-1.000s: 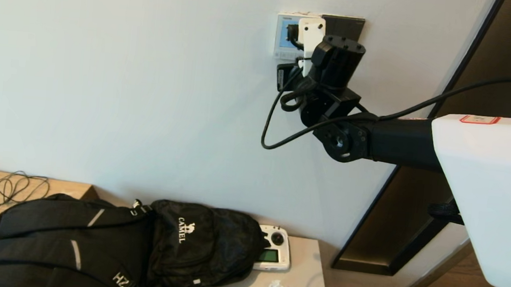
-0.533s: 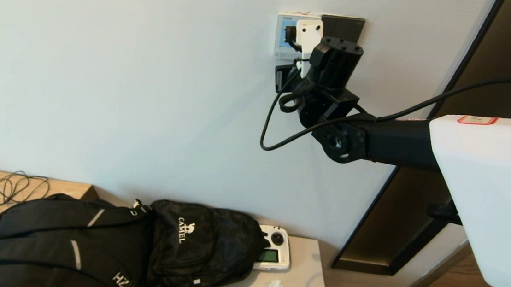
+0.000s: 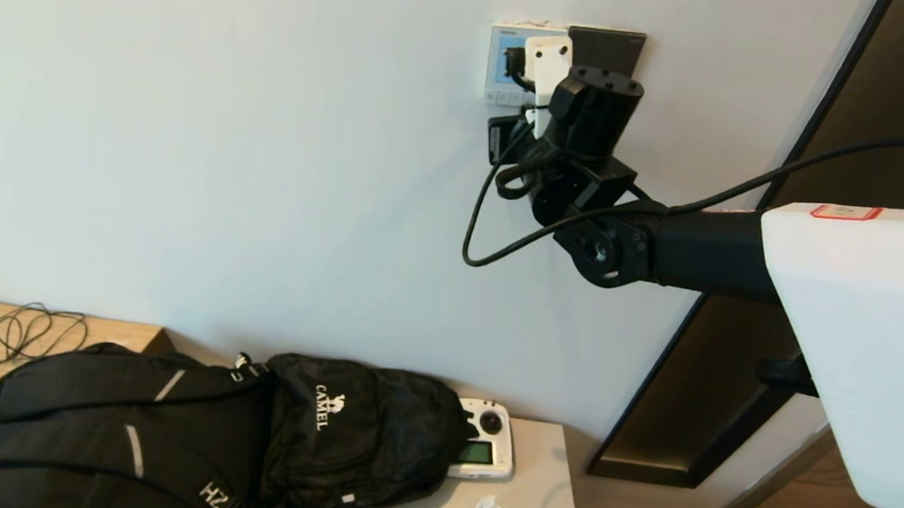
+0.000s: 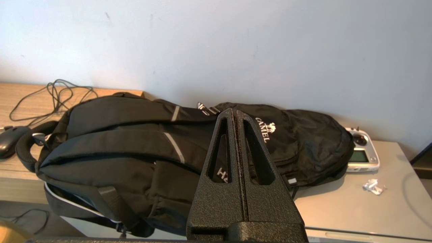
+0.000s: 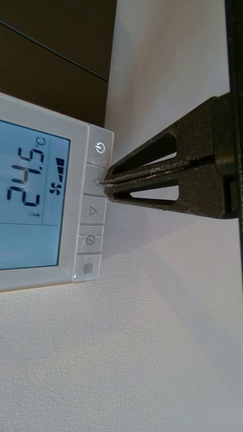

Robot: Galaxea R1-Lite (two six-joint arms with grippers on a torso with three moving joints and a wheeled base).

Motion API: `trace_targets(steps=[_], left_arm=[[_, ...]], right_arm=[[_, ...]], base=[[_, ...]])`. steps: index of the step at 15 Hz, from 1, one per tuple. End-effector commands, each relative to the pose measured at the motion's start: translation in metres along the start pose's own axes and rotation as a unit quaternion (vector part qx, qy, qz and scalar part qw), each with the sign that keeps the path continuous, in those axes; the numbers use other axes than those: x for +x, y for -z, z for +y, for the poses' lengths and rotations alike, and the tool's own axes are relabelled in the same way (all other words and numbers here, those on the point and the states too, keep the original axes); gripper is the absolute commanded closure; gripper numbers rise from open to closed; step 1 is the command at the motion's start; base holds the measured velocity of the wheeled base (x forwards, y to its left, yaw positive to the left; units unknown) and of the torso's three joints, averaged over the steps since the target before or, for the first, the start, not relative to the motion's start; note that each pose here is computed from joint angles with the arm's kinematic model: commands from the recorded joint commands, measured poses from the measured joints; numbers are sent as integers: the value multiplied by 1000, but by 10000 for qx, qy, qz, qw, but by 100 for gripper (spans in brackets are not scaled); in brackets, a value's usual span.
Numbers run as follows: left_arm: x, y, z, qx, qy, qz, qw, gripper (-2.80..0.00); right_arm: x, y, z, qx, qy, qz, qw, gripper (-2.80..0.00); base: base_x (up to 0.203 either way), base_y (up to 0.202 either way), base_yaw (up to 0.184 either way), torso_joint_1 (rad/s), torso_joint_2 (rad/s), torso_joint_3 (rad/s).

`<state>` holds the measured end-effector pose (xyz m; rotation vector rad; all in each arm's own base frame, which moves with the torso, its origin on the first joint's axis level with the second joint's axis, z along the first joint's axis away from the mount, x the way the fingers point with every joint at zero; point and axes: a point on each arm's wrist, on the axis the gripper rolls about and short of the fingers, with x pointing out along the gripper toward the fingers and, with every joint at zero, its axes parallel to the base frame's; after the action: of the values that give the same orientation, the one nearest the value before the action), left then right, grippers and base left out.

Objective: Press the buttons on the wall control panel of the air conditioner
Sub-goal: Press the temperature increase button

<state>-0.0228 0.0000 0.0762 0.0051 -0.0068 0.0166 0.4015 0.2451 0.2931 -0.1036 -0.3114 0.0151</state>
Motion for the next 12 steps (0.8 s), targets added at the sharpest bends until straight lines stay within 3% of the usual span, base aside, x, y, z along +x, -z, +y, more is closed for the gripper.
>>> trace_targets(steps=[1, 12], left_arm=[[0, 0, 0, 0, -5, -12, 10000, 0], [0, 0, 0, 5, -9, -4, 10000, 0]], right_arm=[[0, -3, -2, 13, 38, -35, 10000, 0], [-8, -6, 12, 50, -99, -96, 9999, 0]], base=[[0, 0, 0, 0, 0, 0], [0, 0, 0, 0, 0, 0]])
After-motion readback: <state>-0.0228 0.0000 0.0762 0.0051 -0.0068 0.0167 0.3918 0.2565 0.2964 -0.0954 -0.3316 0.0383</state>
